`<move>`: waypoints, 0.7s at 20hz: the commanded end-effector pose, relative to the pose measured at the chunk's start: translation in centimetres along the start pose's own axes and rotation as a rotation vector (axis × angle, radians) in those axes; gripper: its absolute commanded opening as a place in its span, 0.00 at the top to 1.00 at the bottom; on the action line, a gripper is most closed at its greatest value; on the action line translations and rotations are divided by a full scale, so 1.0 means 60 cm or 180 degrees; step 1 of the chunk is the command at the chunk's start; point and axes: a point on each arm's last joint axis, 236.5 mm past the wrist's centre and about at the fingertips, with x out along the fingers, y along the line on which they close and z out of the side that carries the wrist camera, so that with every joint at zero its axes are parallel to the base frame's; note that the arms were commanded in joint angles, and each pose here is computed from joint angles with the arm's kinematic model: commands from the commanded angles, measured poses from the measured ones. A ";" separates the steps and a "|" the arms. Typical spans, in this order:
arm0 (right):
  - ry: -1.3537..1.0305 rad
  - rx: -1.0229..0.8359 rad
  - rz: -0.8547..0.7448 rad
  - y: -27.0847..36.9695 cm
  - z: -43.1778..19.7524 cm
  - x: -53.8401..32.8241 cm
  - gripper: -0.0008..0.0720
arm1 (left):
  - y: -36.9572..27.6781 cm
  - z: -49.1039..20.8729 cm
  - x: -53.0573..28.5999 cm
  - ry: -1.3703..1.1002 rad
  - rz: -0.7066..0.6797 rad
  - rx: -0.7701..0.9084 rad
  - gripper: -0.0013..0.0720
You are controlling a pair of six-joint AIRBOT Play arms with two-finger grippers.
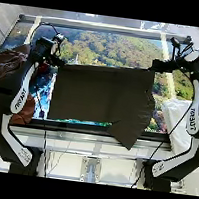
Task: Fold the shirts.
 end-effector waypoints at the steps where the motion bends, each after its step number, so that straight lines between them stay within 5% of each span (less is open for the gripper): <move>1: -0.0038 -0.0011 -0.0204 -0.044 0.000 0.050 0.97 | -0.010 0.027 0.028 -0.0207 0.0009 -0.0095 0.97; 14: 0.1544 -0.0033 -0.0228 -0.053 -0.265 0.089 0.97 | -0.087 -0.179 0.048 0.1038 -0.0383 -0.0140 0.97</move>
